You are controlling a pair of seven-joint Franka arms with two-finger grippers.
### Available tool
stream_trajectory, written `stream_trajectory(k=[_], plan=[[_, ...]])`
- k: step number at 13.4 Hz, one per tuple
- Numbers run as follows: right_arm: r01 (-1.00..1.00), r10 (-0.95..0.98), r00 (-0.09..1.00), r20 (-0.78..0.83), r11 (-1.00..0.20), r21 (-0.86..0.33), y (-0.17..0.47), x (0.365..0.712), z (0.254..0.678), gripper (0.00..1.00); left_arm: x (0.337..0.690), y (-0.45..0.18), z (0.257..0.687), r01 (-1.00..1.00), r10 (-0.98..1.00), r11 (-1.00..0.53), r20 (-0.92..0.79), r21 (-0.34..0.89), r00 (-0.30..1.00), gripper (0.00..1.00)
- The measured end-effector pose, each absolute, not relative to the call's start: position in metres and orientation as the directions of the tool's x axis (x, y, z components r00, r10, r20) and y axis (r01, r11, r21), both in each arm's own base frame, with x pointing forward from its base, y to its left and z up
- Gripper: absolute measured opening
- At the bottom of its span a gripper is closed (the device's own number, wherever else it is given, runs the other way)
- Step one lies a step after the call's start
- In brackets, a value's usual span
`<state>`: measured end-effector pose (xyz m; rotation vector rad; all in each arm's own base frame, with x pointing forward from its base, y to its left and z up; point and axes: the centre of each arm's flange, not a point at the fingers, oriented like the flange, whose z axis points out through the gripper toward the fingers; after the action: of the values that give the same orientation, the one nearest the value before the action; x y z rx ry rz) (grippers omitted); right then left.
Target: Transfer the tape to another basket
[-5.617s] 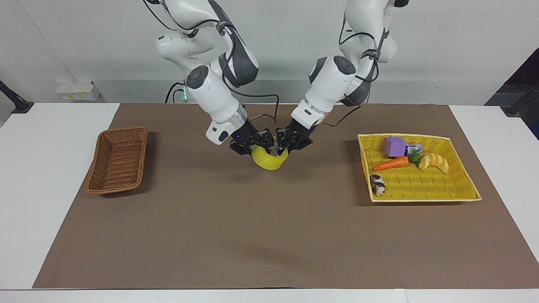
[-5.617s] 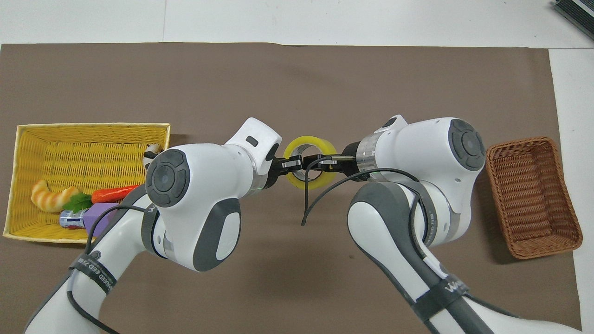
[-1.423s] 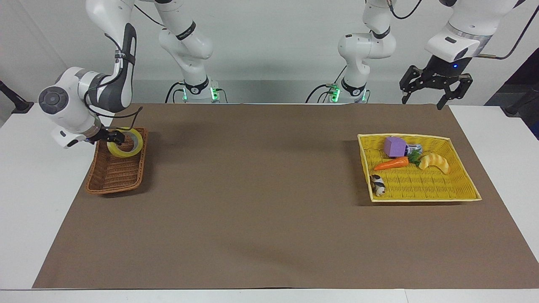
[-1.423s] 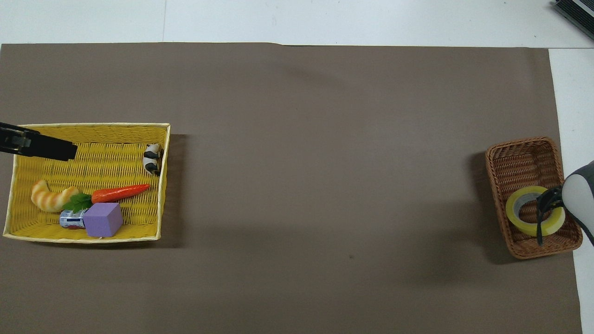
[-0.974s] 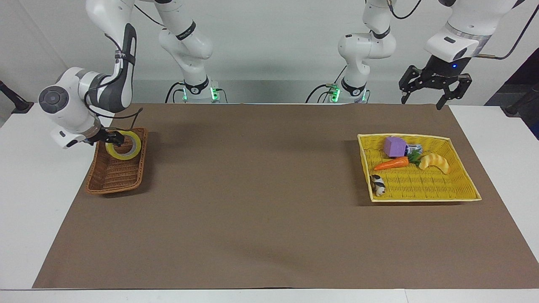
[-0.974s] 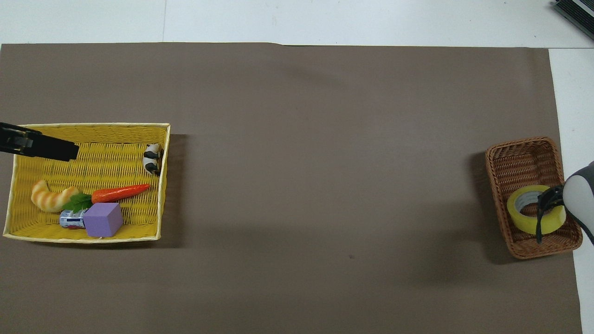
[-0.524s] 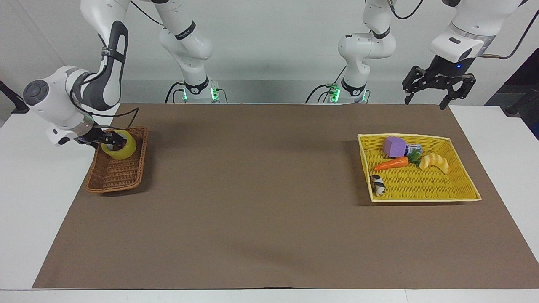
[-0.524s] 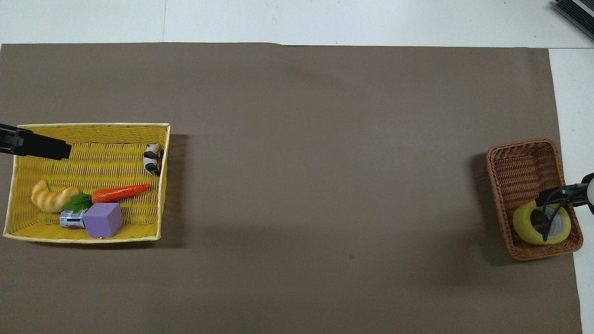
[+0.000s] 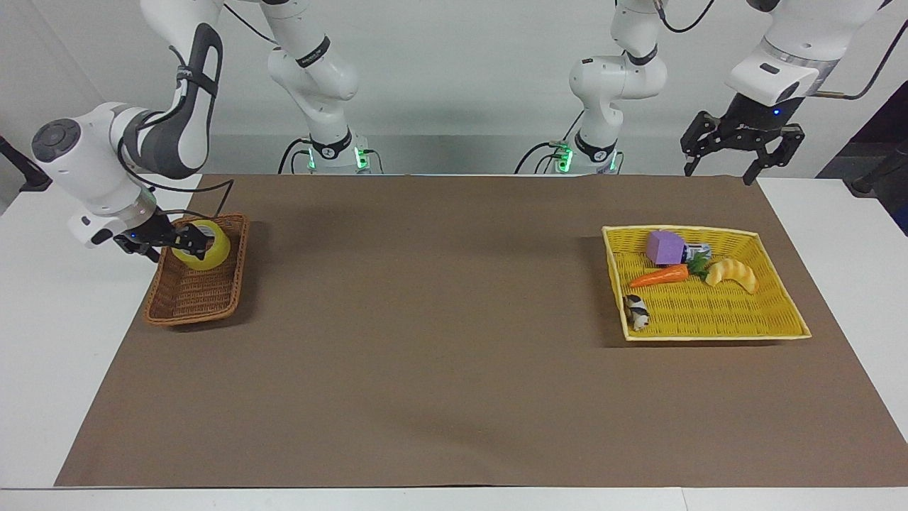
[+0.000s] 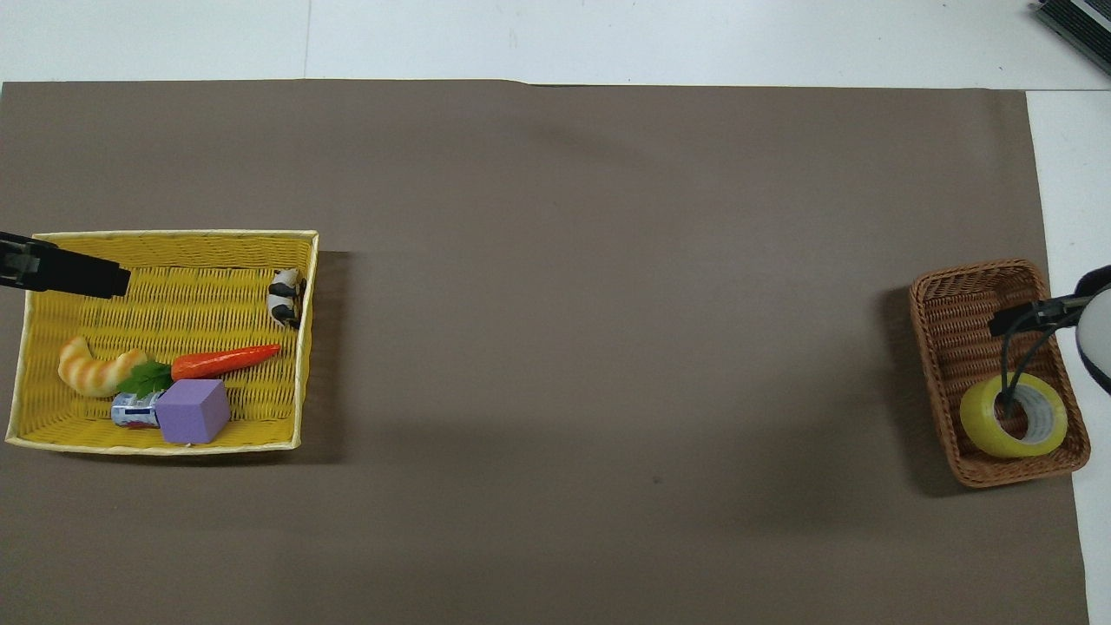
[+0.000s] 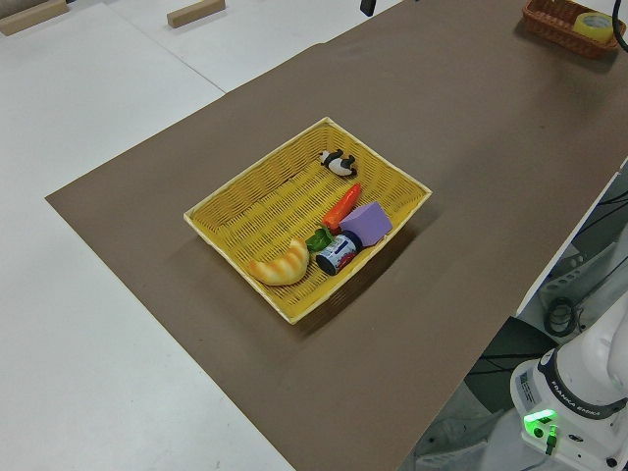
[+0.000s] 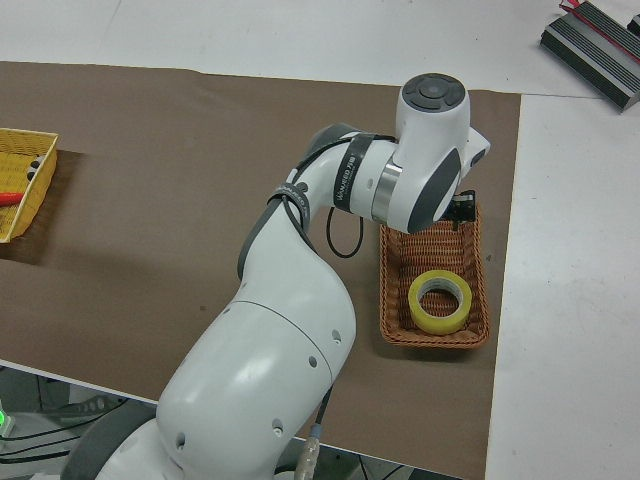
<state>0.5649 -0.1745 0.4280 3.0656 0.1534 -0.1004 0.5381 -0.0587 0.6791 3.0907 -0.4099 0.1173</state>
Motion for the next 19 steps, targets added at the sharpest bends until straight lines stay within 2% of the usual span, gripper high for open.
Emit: stream_trajectory(k=[3, 8, 12, 19], plan=[[0.041, 0.037, 0.999, -0.026, -0.989, 0.14, -0.132, 0.585, 0.449, 1.0, 0.538, -0.059, 0.679, -0.261, -0.259, -0.965, 0.077, 0.012, 0.963, 1.0], [-0.031, -0.024, 0.999, 0.042, -0.987, 0.156, -0.058, 0.607, 0.487, 1.0, 0.538, -0.059, 0.679, -0.261, -0.26, -0.965, 0.077, 0.012, 0.963, 1.0], [-0.07, -0.066, 0.997, 0.04, -0.992, 0.108, -0.057, 0.608, 0.533, 1.0, 0.538, -0.059, 0.679, -0.261, -0.26, -0.965, 0.077, 0.012, 0.963, 1.0], [-0.08, -0.081, 0.997, -0.015, -0.996, 0.042, -0.045, 0.593, 0.583, 1.0, 0.538, -0.059, 0.679, -0.261, -0.26, -0.965, 0.077, 0.012, 0.963, 1.0]])
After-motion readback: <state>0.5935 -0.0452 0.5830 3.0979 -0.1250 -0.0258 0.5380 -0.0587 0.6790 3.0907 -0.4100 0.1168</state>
